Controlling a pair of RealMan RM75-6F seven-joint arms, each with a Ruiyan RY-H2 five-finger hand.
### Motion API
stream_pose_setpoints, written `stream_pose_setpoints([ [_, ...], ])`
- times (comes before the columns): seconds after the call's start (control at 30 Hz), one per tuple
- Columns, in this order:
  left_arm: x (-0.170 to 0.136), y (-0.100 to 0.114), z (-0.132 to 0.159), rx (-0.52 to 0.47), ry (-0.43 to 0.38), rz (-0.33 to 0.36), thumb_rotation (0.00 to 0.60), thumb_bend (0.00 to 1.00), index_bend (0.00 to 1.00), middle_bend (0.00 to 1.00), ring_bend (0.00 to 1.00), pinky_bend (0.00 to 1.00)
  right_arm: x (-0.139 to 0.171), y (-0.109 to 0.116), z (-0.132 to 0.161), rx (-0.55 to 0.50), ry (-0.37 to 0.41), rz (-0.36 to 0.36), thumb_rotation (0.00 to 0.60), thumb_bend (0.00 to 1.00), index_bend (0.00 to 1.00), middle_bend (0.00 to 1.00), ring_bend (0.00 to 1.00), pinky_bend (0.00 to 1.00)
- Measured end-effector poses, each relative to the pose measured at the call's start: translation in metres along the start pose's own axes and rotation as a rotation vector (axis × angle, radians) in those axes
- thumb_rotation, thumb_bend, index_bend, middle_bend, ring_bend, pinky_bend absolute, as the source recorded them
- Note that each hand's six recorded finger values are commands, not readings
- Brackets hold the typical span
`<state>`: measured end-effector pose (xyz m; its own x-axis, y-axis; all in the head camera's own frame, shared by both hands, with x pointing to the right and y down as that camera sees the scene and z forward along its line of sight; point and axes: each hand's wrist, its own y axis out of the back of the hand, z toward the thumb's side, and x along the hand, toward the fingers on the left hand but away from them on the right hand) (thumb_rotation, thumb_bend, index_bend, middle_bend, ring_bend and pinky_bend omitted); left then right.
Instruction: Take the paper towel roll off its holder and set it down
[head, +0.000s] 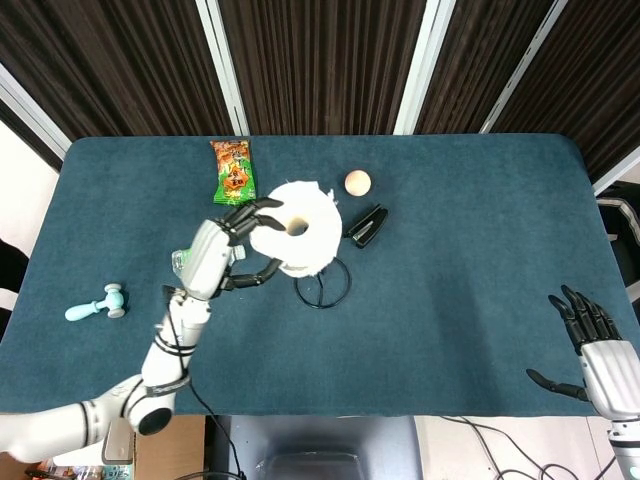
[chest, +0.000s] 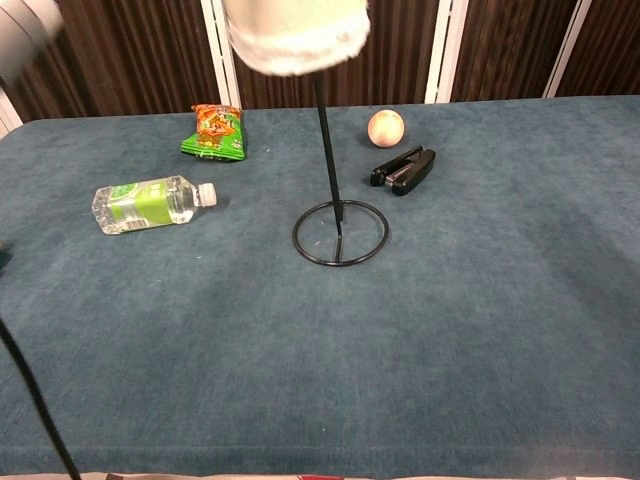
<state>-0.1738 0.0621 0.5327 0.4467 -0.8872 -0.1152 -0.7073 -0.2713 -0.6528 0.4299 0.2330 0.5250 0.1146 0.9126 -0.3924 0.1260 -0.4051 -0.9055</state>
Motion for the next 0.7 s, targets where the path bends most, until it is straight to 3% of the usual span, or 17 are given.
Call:
stream_pose_setpoints([
  [0.2,0.000,0.062,0.017,0.151,-0.026,0.047,0.600,0.37,0.62,0.56,0.40,0.44,0.001,0.002,0.000,-0.002,0.003,-0.008,0.600,0.12,0.00,0.00,0.00,0.22],
  [0.4,-0.023,0.110,-0.003,0.237,0.054,0.058,0.600,0.37,0.61,0.57,0.40,0.44,-0.001,0.001,0.000,-0.001,-0.004,-0.007,0.600,0.12,0.00,0.00,0.00,0.22],
  [0.53,-0.055,0.118,-0.027,0.264,0.130,0.027,0.600,0.37,0.61,0.57,0.40,0.44,-0.001,0.000,0.000,0.004,-0.002,-0.007,0.600,0.12,0.00,0.00,0.00,0.22],
  [0.7,-0.106,0.108,-0.066,0.277,0.223,-0.026,0.600,0.37,0.60,0.57,0.39,0.43,-0.002,-0.003,0.001,0.014,-0.001,-0.001,0.600,0.12,0.00,0.00,0.00,0.22],
])
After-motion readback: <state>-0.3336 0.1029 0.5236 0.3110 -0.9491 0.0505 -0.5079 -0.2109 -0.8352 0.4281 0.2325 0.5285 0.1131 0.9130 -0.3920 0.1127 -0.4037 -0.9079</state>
